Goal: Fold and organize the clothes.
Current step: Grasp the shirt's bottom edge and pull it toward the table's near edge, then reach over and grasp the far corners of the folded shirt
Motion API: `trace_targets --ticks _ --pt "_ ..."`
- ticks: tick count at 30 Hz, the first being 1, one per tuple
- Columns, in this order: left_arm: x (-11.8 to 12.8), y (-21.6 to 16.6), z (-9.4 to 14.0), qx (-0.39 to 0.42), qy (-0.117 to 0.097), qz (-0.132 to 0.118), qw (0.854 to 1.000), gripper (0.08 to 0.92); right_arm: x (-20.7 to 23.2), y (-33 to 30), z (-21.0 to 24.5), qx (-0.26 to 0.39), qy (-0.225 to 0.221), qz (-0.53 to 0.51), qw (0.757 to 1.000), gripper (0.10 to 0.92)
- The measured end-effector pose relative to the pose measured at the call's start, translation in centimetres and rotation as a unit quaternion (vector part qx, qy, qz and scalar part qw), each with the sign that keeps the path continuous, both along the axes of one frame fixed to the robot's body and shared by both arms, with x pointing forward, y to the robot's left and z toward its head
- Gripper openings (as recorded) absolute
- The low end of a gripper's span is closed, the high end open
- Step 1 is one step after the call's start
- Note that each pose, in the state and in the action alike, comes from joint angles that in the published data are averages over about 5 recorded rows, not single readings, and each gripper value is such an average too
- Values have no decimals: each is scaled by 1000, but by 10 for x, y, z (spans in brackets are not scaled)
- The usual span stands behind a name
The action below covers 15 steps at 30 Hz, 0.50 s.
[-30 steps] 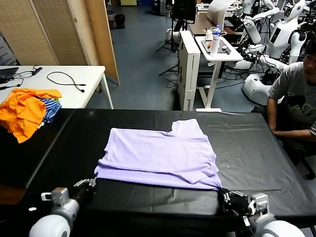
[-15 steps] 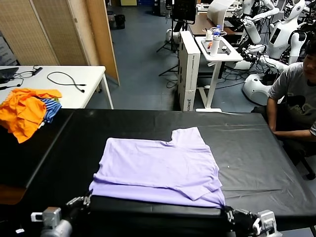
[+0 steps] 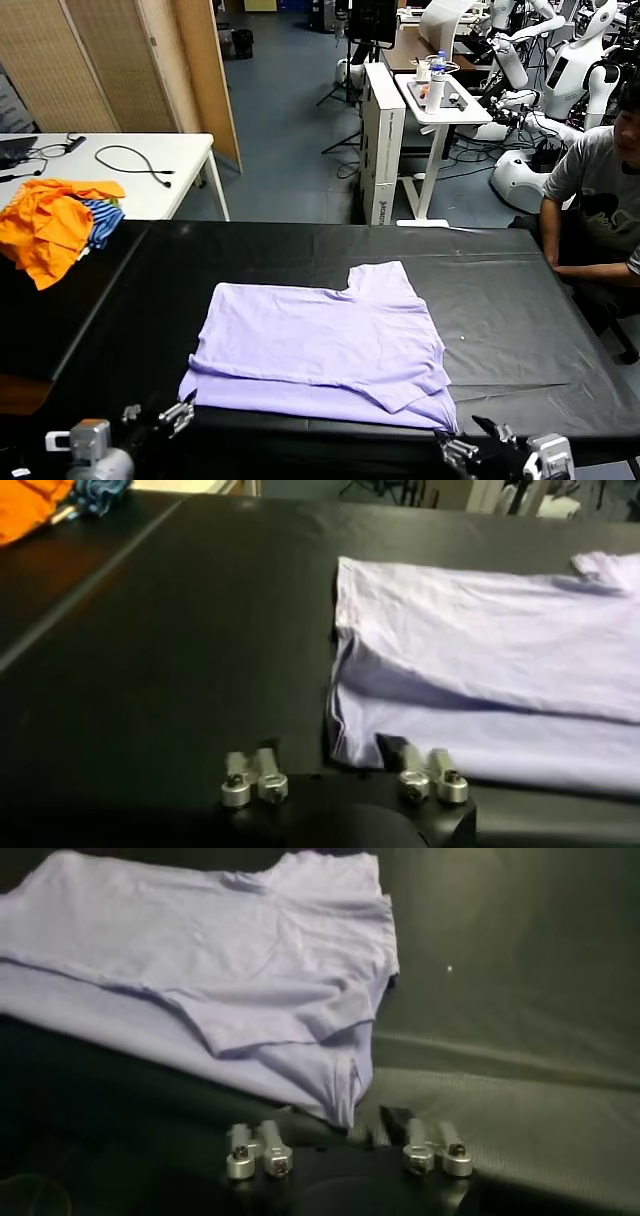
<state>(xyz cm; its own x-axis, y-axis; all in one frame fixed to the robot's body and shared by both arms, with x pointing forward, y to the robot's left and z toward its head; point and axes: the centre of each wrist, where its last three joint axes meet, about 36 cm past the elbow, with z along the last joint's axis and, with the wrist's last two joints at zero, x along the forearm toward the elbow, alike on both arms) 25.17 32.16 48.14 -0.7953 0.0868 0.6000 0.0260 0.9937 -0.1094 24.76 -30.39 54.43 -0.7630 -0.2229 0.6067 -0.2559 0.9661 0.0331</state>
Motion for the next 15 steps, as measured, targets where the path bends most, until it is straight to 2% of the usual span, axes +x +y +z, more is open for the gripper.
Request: trace_targets --ticks 3,9,15 --pt "14 8 15 -6 -6 -2 1000 906 20 -6 7 -1 -21 5 1000 907" --pt "54 23 33 -41 -36 14 998 907 71 -15 14 -12 -55 8 998 907" --pt "100 35 48 -73 -53 12 996 907 124 -18 8 -17 -64 5 998 907"
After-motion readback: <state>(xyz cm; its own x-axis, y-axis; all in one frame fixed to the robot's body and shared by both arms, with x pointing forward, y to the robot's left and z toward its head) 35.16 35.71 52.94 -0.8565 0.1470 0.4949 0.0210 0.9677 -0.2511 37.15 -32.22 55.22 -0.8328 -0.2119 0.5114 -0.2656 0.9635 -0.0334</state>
